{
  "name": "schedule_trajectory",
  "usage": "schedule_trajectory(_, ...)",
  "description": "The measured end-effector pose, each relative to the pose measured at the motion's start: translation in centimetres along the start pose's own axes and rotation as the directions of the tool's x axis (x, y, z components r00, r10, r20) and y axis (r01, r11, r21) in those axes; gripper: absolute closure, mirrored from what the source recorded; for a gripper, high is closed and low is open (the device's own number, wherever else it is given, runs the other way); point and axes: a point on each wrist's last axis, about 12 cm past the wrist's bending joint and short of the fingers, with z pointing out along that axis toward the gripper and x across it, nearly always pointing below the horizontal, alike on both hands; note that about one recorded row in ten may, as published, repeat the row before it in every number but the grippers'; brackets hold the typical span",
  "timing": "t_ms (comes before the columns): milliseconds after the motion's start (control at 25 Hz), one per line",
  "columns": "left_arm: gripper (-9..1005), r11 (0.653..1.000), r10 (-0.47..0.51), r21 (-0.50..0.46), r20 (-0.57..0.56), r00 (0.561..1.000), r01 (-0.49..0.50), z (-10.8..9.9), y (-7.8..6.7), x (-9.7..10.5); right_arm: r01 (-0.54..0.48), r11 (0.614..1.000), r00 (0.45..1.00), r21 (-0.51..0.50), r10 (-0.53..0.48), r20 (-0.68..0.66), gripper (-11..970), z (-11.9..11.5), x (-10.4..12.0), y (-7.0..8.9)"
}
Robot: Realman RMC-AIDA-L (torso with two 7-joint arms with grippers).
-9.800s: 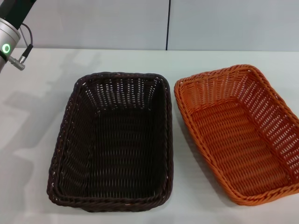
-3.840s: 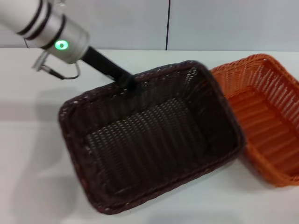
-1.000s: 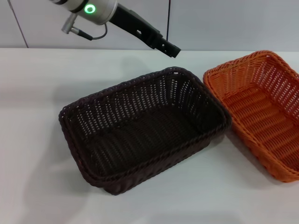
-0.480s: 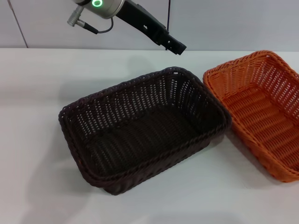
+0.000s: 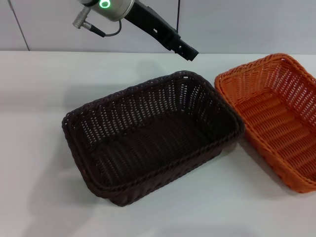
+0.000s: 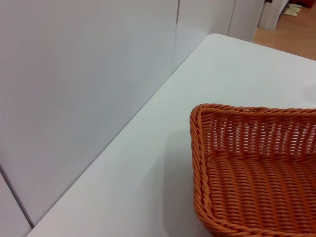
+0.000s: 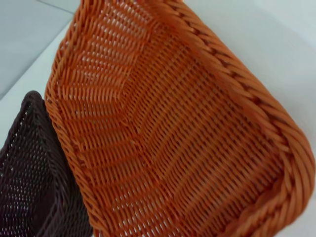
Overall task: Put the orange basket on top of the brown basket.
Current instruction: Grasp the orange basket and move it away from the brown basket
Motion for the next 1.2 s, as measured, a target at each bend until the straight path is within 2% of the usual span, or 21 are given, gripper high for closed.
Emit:
schedule_trajectory(280,134,1.0,0.003,0.014,-0.006,1.0,-0.003,0.2,-0.3,-0.2,0.028,1.0,0.999,0.001,-0.028,0.028,348,0.8,-0.3,0.0)
schedule_trajectory(320,134,0.999,0.013,0.03,-0.013,1.0,-0.013,0.4,-0.8,-0.7,0.033,0.999,0.999,0.003,-0.034,0.033,348,0.9,-0.4,0.0)
schedule_trajectory(480,134,0.999,0.029,0.041,-0.025,0.999,-0.028,0.7,-1.4,-1.1,0.05,0.999,0.998,0.014,-0.051,0.047,351,1.6,-0.5,-0.1)
schedule_trajectory(840,134,0.999,0.03,0.039,-0.025,0.999,-0.029,0.9,-1.5,-1.3,0.08,0.996,0.995,0.027,-0.082,0.059,357,2.5,-0.2,-0.6)
schedule_trajectory(1040,134,0.999,0.026,0.04,-0.025,0.999,-0.025,0.9,-1.5,-1.3,0.073,0.997,0.992,0.034,-0.076,0.102,461,2.0,-0.2,-1.1)
schedule_trajectory(1200,134,0.999,0.024,0.041,-0.025,0.999,-0.023,1.0,-1.6,-1.3,0.055,0.998,0.985,0.037,-0.06,0.159,474,1.3,0.0,-1.9)
